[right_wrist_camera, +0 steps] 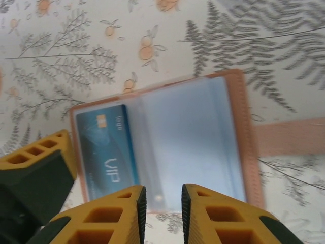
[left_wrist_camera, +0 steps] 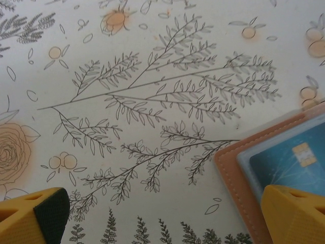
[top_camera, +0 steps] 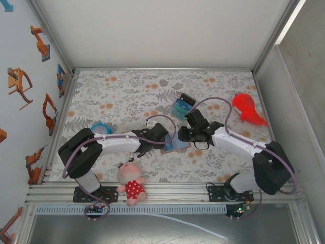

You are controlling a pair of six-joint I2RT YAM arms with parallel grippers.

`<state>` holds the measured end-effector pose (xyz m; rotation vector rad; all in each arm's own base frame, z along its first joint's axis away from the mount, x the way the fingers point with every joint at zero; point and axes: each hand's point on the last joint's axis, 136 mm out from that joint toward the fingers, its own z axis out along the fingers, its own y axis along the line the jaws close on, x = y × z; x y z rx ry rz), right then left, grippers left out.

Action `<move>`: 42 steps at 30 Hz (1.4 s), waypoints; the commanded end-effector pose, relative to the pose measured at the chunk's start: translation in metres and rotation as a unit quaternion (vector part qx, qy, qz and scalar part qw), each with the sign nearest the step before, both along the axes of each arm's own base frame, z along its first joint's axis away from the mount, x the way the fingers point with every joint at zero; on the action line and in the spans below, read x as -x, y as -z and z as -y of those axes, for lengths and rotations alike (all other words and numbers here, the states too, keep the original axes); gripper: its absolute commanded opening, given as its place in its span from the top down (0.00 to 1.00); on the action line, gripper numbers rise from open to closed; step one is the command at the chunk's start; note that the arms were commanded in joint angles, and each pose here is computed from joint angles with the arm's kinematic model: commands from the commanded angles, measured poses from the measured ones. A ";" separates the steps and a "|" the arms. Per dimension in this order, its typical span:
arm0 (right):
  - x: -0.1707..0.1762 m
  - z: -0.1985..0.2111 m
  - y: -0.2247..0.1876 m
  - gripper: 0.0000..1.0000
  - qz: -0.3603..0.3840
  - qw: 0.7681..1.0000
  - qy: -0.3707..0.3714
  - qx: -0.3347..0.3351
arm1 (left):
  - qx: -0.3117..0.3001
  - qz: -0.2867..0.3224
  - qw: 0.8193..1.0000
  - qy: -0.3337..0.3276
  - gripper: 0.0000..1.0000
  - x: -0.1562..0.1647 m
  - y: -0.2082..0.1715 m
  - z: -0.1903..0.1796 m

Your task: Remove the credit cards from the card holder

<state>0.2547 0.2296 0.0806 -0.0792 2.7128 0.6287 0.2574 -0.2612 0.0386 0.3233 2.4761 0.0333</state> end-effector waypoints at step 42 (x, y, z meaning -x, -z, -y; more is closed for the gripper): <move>-0.003 -0.042 0.059 0.88 -0.127 0.982 -0.025 -0.136 | -0.081 -0.005 0.997 -0.008 0.03 0.001 0.017 -0.021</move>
